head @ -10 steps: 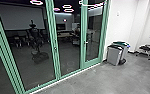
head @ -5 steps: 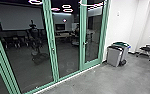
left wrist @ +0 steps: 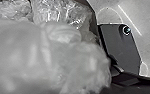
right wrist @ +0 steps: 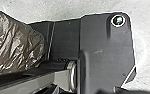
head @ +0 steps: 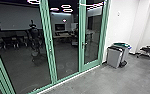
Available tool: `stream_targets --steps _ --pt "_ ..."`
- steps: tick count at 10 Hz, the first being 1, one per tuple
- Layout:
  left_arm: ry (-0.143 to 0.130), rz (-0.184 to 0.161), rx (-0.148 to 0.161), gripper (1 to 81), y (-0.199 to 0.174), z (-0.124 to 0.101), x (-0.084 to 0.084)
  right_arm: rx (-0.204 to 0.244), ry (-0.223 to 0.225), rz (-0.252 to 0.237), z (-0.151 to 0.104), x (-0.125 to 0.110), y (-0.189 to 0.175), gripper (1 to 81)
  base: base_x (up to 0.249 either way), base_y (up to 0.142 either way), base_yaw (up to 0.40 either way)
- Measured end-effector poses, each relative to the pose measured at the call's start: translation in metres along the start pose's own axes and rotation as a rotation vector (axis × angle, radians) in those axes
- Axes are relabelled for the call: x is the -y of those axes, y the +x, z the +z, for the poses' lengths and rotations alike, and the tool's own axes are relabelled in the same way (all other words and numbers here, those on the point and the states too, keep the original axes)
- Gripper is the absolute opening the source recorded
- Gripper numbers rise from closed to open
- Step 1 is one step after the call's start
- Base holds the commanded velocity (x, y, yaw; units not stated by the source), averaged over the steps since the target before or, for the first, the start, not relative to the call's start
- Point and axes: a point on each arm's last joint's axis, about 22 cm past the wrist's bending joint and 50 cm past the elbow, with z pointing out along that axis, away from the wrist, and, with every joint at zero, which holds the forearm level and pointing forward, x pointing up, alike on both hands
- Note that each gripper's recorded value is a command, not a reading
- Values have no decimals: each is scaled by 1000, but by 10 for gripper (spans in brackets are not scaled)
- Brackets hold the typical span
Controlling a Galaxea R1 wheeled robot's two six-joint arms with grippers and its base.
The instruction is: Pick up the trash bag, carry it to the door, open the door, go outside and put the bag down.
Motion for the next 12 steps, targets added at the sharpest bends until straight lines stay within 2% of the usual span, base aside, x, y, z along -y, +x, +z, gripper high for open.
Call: stream_targets --steps 6,9,12 --pt "0 0 0 10 0 0 0 0 0 0 0 0 0 811 155 -73 0" --pt "13 0 1 10 0 -1 6 0 0 0 0 0 0 811 154 -69 0" --pt "14 0 1 10 0 -1 7 0 0 0 0 0 0 811 150 -65 0"
